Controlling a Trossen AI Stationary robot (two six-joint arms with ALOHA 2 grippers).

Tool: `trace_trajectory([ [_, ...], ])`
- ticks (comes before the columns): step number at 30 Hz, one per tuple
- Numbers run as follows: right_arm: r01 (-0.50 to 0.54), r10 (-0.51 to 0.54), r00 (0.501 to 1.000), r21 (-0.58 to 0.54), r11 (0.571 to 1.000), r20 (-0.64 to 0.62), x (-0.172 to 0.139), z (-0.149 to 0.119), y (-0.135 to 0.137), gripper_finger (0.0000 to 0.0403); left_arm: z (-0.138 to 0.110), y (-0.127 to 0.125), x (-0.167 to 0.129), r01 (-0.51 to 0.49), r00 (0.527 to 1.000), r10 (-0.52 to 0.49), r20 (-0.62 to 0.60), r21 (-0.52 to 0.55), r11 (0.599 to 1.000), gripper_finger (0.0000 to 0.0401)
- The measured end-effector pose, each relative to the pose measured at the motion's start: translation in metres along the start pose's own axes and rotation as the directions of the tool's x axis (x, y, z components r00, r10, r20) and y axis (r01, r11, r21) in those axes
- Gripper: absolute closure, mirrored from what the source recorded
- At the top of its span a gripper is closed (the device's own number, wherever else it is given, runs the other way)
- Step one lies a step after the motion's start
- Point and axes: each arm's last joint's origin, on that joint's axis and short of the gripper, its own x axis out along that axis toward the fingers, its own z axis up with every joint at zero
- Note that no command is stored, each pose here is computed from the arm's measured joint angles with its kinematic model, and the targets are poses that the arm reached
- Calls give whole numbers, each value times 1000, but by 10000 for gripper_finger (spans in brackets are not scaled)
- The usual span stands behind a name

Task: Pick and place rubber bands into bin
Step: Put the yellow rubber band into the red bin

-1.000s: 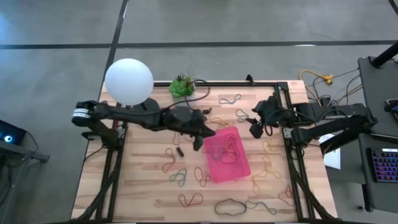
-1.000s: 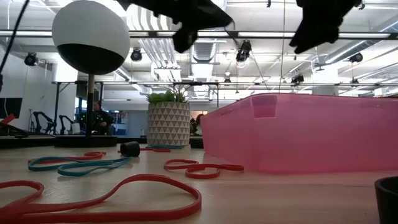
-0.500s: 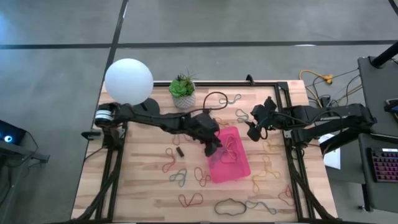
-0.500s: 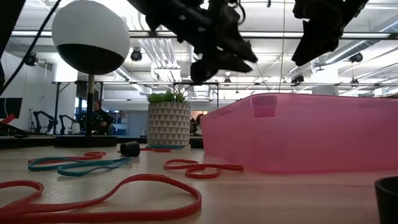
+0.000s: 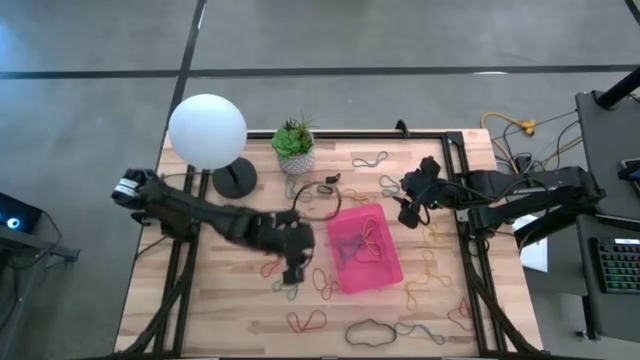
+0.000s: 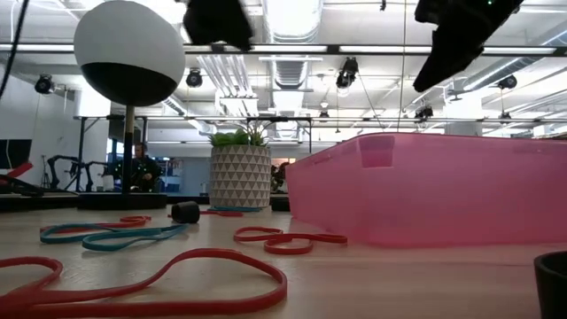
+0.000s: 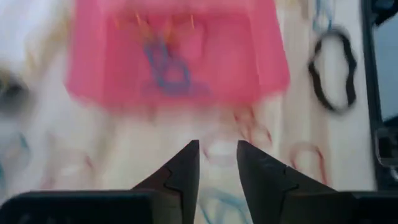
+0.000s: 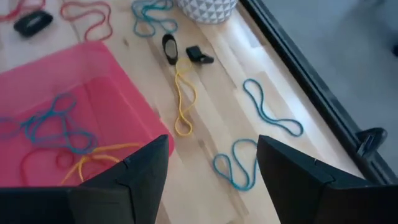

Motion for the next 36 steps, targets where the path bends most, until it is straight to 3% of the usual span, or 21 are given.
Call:
trace_trajectory([
  [4, -118, 118, 990, -4, 993, -81, 5, -4, 5, 172, -28, -23, 4, -14, 998, 3, -70, -154, 988, 313],
  [9, -274, 271, 905, 39, 961, -327, 9, -21, 13, 172, -61, -44, 6, -68, 996, 47, -78, -293, 954, 313],
  [15, -336, 220, 822, -135, 932, -524, -3, -47, 22, 172, -87, -56, 5, -86, 994, 60, -93, -312, 946, 313],
  [17, -340, 195, 774, -137, 930, -602, -6, -58, 22, 172, -94, -57, 7, -95, 992, 66, -110, -293, 951, 313],
  [22, -105, 149, 726, 106, 989, -671, 3, -80, 21, 172, -105, -62, 7, -90, 992, 52, -115, -350, 932, 313],
  [26, 133, 162, 716, 360, 923, -679, 17, -94, 19, 172, -116, -67, 9, -66, 993, 28, -111, -354, 933, 313],
  [29, 250, 108, 767, 449, 858, -633, 23, -89, 16, 172, -128, -67, 11, -77, 991, 33, -131, -341, 937, 313],
  [31, 300, 93, 763, 477, 826, -640, 29, -88, 12, 172, -132, -69, 10, -62, 992, 21, -124, -338, 939, 313],
  [36, 372, 67, 714, 460, 807, -697, 43, -89, 9, 172, -139, -65, 4, -45, 997, 19, -81, -334, 942, 313],
])
